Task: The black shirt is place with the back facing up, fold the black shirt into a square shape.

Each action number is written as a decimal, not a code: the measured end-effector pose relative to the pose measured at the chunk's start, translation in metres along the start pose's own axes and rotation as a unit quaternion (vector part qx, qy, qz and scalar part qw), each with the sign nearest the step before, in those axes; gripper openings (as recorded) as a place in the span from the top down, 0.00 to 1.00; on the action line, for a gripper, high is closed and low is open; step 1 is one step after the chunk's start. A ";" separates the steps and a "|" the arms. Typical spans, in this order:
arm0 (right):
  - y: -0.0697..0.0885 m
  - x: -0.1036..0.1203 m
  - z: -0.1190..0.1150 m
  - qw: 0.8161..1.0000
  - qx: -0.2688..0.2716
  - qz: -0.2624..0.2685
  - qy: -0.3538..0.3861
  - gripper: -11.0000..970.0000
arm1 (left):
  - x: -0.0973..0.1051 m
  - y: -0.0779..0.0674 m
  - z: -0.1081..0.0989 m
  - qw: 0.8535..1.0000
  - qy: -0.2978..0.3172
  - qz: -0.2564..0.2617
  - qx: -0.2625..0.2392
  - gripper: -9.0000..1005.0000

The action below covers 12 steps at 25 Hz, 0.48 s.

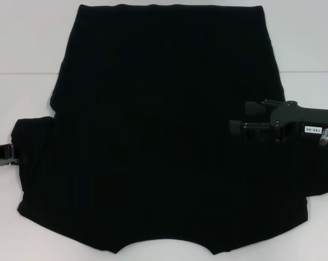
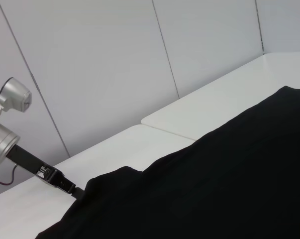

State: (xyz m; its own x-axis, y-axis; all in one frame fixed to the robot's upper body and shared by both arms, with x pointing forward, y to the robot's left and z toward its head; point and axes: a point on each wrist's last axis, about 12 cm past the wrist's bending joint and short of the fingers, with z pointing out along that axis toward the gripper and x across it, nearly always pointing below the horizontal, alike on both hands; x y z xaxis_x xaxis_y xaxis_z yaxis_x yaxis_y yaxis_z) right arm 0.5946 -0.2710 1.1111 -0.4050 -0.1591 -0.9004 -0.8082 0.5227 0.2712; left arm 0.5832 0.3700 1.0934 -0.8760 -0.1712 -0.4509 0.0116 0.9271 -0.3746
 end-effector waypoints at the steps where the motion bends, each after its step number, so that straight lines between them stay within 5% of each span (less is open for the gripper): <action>1: 0.000 0.000 0.000 1.000 0.000 0.000 0.000 0.06 | 0.000 0.000 0.001 1.000 0.000 0.001 0.000 0.84; 3: 0.000 0.000 0.000 1.000 0.001 0.000 0.000 0.06 | 0.000 -0.001 0.002 1.000 0.001 0.003 -0.001 0.93; 12: -0.001 0.001 -0.001 1.000 0.004 0.001 -0.003 0.06 | -0.004 0.000 0.000 1.000 -0.009 0.004 -0.007 0.98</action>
State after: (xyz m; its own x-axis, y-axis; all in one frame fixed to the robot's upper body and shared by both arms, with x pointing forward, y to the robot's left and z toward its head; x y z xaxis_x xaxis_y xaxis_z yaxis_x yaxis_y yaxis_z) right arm 0.5943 -0.2723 1.1105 -0.4039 -0.1538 -0.9018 -0.8043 0.5293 0.2700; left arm 0.5872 0.3708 1.0952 -0.8675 -0.1692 -0.4679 0.0121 0.9329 -0.3598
